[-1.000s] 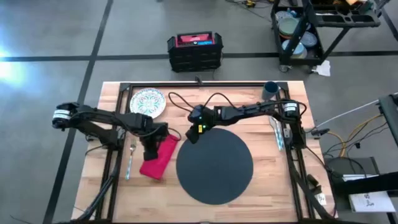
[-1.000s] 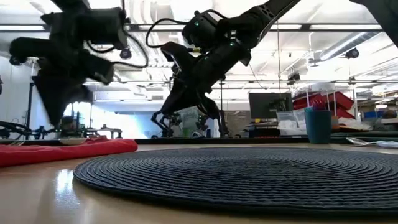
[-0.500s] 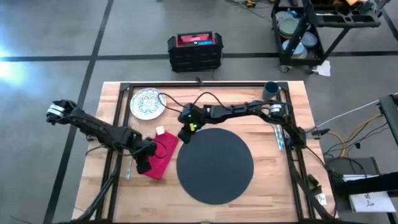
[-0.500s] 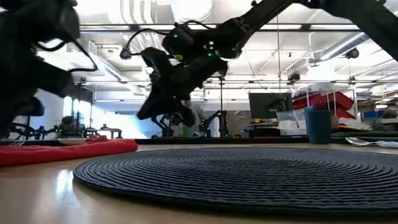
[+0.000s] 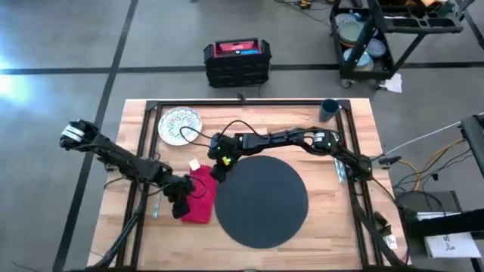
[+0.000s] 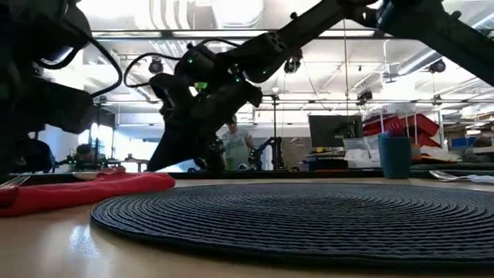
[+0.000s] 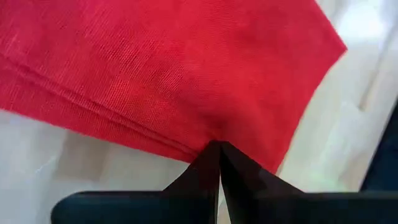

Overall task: Set table place
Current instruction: Move the red napkin to the left of the black placemat

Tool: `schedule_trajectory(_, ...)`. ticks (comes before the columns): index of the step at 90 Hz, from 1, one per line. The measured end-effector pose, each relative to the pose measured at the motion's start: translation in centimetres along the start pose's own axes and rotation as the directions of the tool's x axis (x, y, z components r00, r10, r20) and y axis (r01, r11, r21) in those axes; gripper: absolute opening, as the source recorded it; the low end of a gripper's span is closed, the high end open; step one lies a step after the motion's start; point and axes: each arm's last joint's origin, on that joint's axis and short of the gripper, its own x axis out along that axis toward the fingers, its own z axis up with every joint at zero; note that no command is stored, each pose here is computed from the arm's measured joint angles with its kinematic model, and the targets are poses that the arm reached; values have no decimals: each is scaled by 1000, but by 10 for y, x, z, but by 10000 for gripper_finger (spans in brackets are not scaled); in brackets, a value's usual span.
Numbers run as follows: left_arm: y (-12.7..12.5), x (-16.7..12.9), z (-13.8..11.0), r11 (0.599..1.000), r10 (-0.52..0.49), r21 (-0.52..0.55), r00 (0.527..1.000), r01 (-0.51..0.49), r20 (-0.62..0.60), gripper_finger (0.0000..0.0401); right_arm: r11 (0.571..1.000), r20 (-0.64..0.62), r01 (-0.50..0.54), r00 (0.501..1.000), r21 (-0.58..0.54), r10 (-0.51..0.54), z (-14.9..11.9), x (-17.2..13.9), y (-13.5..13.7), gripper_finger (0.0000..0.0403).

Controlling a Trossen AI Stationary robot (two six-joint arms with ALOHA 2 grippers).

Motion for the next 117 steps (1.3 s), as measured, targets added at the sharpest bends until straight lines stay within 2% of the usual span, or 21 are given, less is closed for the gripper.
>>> schedule_trajectory(9,-1,0,1,999,-19,31,1000,19,5,0,1000,-41,9,999,2,-9,-5,12,-2,0)
schedule_trajectory(23,-3,-4,0,996,-49,75,999,48,5,0,1000,-51,6,999,-18,-7,-3,11,3,0)
schedule_trajectory(39,-8,-19,-1,989,-105,109,993,98,56,0,998,5,35,999,-56,-35,9,-15,18,0)
schedule_trajectory(51,-6,-32,-3,990,-68,129,990,52,122,0,995,-9,71,997,-71,-72,6,-18,22,0)
schedule_trajectory(65,3,-44,-2,985,82,135,980,-108,184,0,992,-9,101,995,-75,-102,2,-14,20,0)
schedule_trajectory(73,8,-48,0,977,134,138,973,-162,189,0,991,0,116,993,-63,-117,1,-14,11,0)
schedule_trajectory(97,12,-55,7,973,142,147,961,-181,239,0,993,32,119,992,15,-120,-4,-11,-14,0)
schedule_trajectory(110,11,-57,10,967,151,163,953,-198,262,0,994,36,110,993,25,-111,-2,-13,-14,0)
schedule_trajectory(117,11,-58,11,965,157,163,949,-206,273,0,995,24,102,994,20,-103,-4,-15,-4,0)
